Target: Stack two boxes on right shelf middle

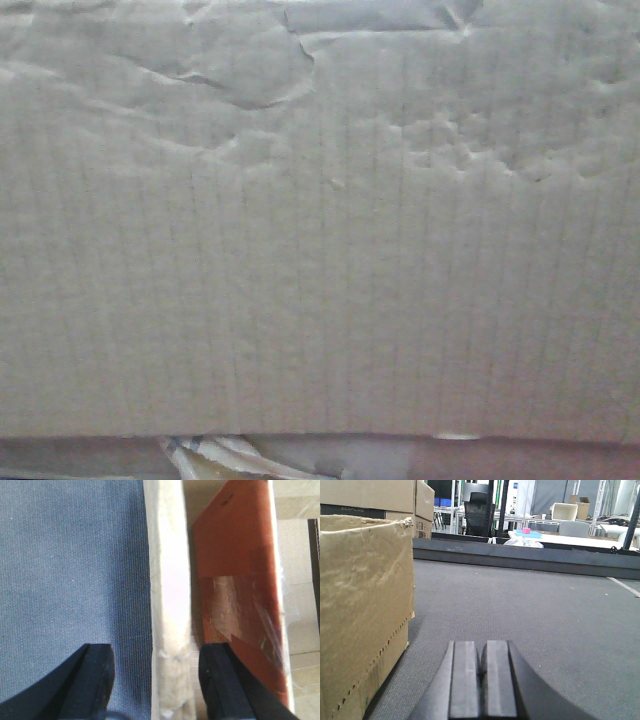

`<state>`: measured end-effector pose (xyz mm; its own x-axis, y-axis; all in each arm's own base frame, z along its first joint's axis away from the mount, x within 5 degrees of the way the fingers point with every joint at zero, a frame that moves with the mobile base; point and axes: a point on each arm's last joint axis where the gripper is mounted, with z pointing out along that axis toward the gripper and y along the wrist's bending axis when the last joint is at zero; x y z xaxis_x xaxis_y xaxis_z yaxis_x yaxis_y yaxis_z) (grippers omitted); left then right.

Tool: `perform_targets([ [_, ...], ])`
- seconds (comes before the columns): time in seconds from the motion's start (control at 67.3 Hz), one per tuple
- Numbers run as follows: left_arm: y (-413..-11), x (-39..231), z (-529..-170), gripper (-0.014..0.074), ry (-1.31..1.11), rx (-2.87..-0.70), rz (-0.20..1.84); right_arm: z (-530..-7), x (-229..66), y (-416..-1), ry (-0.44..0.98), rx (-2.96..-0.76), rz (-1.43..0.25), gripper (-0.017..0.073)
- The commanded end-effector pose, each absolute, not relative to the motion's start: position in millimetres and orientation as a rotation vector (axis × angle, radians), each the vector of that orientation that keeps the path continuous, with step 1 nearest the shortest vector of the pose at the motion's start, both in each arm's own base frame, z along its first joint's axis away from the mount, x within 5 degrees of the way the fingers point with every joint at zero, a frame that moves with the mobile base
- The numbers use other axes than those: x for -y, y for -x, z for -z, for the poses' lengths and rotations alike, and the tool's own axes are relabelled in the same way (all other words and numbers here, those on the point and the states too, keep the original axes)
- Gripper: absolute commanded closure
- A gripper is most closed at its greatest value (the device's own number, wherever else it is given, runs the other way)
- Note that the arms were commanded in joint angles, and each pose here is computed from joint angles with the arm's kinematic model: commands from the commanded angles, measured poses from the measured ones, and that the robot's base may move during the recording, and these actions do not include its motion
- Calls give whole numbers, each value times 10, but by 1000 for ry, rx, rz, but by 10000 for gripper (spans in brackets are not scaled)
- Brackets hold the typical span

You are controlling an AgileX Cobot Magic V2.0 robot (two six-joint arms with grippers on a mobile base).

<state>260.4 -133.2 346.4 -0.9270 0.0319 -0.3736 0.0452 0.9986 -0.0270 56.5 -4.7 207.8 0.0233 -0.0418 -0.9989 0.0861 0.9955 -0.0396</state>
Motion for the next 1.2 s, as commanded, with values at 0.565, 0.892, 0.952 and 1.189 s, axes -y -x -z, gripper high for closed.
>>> perform_targets([
  [0.565,-2597,1319,-3474,300,-56,-2752,48,-2739,50,-278,-50,-767,120,722],
  [0.892,-2597,1319,-3474,300,-56,-2752,48,-3357,20,-278,-45,-1275,84,722],
  [0.952,-2597,1319,-3474,300,-56,-2752,48,-3469,23,-338,-48,-1330,77,722],
  [1.189,-2597,1319,-3474,300,-56,-2752,48,-3804,37,-722,-56,-1669,38,722],
])
